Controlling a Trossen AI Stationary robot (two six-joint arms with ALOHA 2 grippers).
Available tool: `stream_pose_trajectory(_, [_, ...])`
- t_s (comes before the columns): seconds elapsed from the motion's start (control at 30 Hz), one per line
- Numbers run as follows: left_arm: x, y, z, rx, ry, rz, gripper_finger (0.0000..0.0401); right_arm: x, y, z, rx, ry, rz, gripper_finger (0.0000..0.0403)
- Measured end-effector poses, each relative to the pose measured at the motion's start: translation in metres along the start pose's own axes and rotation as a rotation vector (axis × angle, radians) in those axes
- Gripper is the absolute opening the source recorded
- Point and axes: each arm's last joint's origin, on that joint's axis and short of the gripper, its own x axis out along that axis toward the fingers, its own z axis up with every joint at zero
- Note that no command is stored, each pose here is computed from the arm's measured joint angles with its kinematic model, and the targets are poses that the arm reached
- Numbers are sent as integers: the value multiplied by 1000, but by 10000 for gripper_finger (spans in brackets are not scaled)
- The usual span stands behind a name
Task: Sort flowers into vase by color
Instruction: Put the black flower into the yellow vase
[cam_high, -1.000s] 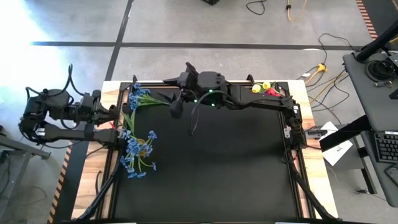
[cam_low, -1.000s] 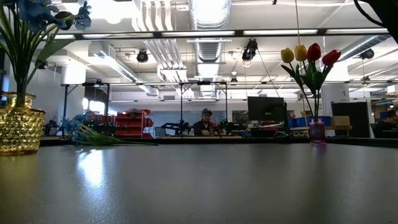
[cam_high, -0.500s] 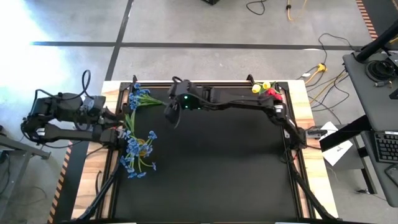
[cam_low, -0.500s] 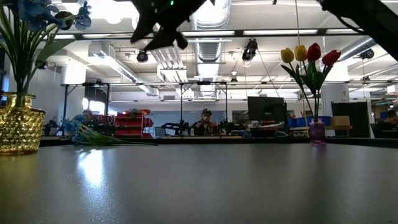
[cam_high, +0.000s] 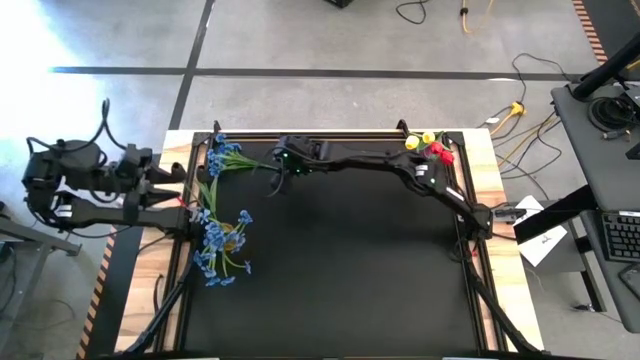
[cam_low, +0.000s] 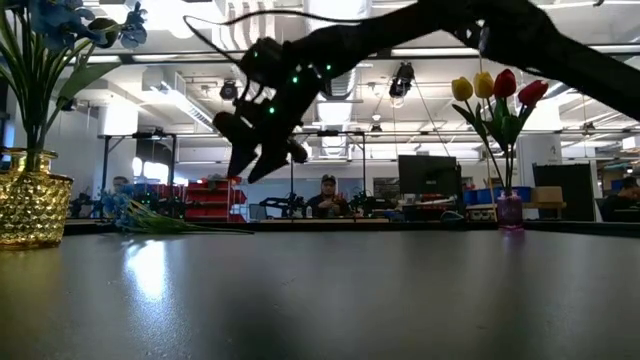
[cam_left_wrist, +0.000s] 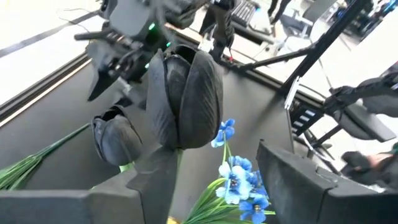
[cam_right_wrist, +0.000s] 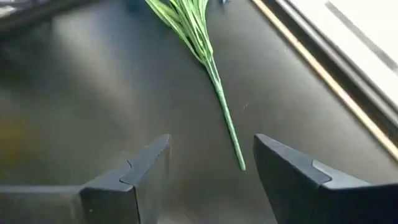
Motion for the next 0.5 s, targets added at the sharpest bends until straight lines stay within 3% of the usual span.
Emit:
stream_pose_trajectory(0.2, [-1, 0, 1, -31, -7, -3, 216, 28, -15, -9, 28, 82, 11, 195])
stream_pose_trajectory(0.5, [26, 1, -4, -47, 88, 39, 217, 58, -24, -28, -12, 135, -1, 147])
